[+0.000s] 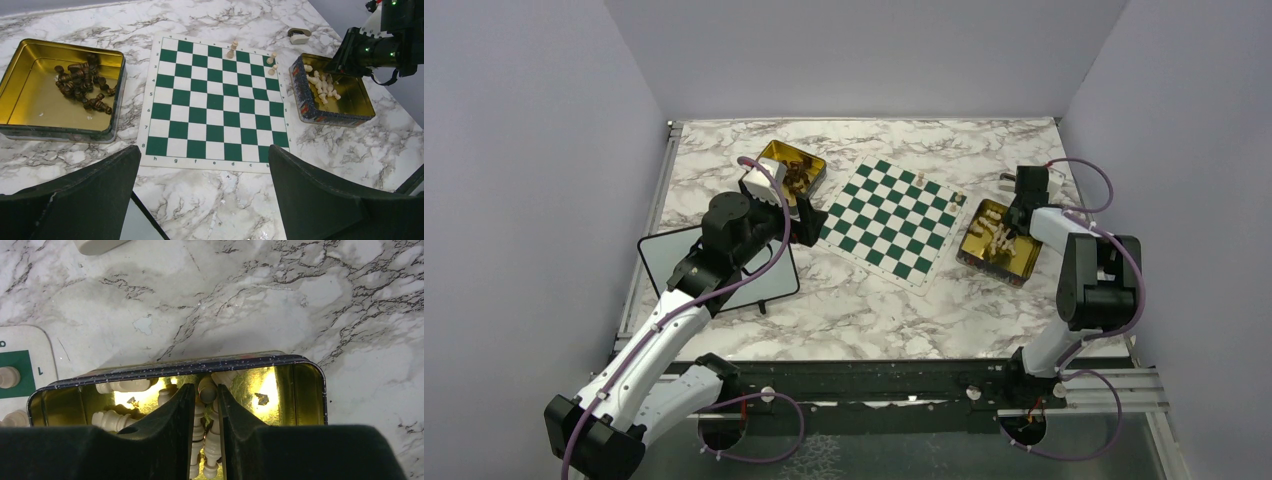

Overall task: Set up the chess pieces on the board
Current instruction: Pick up the chess piece from the storage box.

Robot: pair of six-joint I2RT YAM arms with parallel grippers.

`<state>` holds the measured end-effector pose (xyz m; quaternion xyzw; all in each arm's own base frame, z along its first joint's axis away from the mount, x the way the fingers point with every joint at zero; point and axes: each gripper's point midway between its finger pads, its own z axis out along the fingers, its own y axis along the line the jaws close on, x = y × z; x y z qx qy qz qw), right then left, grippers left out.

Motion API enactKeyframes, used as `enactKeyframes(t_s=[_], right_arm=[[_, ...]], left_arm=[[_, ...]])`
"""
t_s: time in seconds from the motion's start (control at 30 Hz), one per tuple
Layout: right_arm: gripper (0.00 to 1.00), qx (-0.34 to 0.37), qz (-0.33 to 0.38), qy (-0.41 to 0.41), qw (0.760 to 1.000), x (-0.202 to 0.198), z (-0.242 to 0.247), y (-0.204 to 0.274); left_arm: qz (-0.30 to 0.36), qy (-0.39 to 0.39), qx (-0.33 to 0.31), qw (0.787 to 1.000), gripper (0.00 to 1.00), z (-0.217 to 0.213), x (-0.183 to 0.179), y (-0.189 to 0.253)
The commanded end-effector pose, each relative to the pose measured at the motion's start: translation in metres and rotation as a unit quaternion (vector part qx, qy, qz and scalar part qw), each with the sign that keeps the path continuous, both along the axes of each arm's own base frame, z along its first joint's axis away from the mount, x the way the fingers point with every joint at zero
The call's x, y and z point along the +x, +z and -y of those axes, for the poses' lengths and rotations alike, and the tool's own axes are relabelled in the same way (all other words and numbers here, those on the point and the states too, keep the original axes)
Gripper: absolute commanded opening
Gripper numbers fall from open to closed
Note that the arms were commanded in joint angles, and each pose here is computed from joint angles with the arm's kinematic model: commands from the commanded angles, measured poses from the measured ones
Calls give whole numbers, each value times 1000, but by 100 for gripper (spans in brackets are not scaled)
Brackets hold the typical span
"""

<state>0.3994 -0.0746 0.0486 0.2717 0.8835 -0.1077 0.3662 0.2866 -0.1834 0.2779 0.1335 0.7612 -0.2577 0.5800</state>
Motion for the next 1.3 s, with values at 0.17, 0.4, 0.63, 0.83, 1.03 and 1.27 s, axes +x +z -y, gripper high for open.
enactKeyframes(t_s=[0.17,0.4,0.63,0.83,1.03,1.27], right_arm=[[22,4,1,0,1000,2,0,-5],[17,8,-1,4,1000,2,-2,2],[16,2,5,-11,1000,-6,2,16],[15,12,16,-3,1000,-11,-3,25],[15,28,22,22,999,-8,-13,41],[15,36,36,44,998,-7,-23,52]], left_arm=[[12,-2,-8,1000,99,1,-2,7],[13,-2,-8,1000,99,1,-2,7],[15,-6,-13,1000,99,2,-4,10],[6,-17,-11,1000,99,8,-4,5],[10,-7,-5,1000,99,5,-4,4],[3,-8,1,1000,99,7,-2,-1]])
